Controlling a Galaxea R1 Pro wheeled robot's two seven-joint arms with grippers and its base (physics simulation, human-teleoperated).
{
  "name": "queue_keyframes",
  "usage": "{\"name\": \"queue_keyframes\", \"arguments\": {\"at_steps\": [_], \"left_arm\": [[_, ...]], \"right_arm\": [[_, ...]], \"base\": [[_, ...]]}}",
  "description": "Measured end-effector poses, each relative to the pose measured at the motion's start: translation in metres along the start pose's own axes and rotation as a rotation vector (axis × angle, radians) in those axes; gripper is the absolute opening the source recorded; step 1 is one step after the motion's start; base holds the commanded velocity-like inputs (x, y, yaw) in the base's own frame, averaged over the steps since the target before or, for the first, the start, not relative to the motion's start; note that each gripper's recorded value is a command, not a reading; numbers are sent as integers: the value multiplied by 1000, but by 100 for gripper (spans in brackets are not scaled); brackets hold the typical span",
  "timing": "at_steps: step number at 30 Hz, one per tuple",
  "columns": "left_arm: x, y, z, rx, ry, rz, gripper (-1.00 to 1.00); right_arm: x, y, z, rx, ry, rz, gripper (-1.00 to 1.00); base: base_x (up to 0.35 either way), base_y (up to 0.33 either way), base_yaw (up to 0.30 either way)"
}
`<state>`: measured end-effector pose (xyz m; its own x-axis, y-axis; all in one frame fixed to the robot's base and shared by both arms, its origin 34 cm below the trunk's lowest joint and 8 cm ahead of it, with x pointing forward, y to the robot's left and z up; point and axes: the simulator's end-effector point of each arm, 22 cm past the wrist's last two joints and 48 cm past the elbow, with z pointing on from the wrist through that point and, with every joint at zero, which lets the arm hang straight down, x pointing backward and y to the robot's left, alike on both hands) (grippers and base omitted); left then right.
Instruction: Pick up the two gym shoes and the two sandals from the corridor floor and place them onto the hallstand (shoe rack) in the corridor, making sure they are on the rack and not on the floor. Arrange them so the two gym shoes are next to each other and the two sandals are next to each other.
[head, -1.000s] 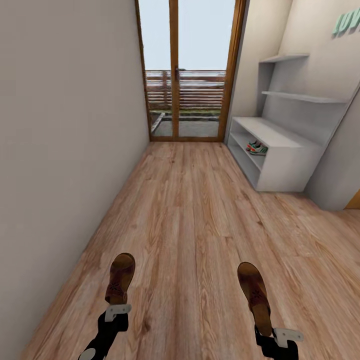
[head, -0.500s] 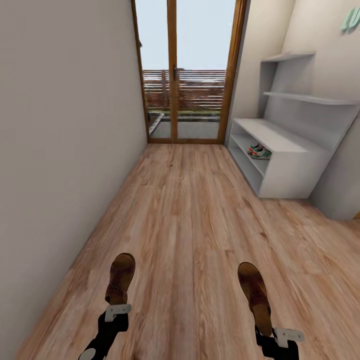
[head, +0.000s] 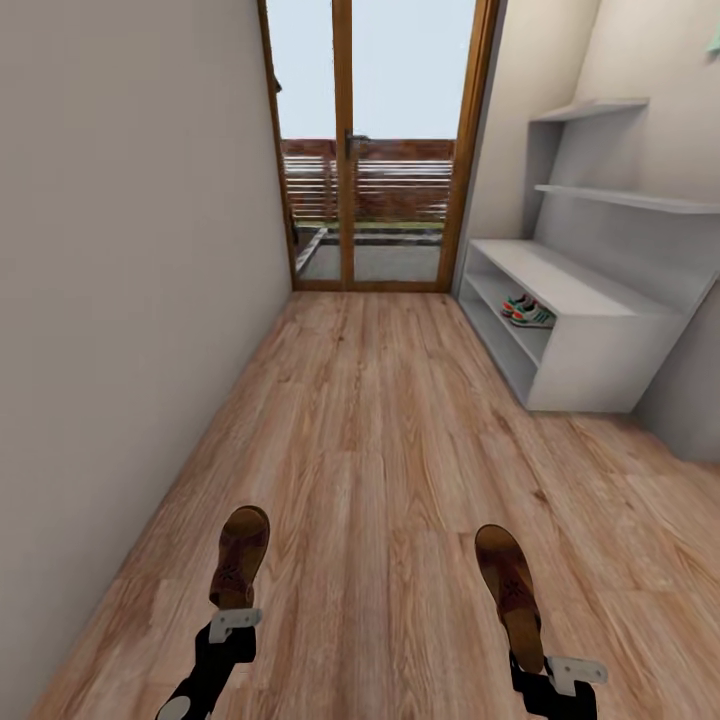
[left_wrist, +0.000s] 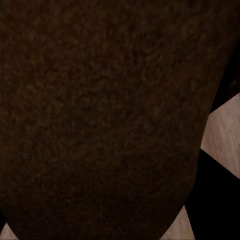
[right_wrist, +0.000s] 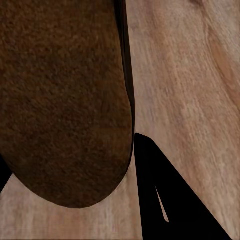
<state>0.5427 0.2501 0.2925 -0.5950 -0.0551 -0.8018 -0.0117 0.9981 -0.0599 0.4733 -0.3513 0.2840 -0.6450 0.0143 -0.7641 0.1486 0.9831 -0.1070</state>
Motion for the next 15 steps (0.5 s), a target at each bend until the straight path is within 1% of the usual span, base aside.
{"name": "queue_keyframes", "arguments": {"at_steps": [15], "left_arm": [[0, 0, 0, 0, 0, 0, -100]], "right_arm": [[1, -1, 0, 0, 2, -1, -100]], "base": [[339, 0, 0]]}}
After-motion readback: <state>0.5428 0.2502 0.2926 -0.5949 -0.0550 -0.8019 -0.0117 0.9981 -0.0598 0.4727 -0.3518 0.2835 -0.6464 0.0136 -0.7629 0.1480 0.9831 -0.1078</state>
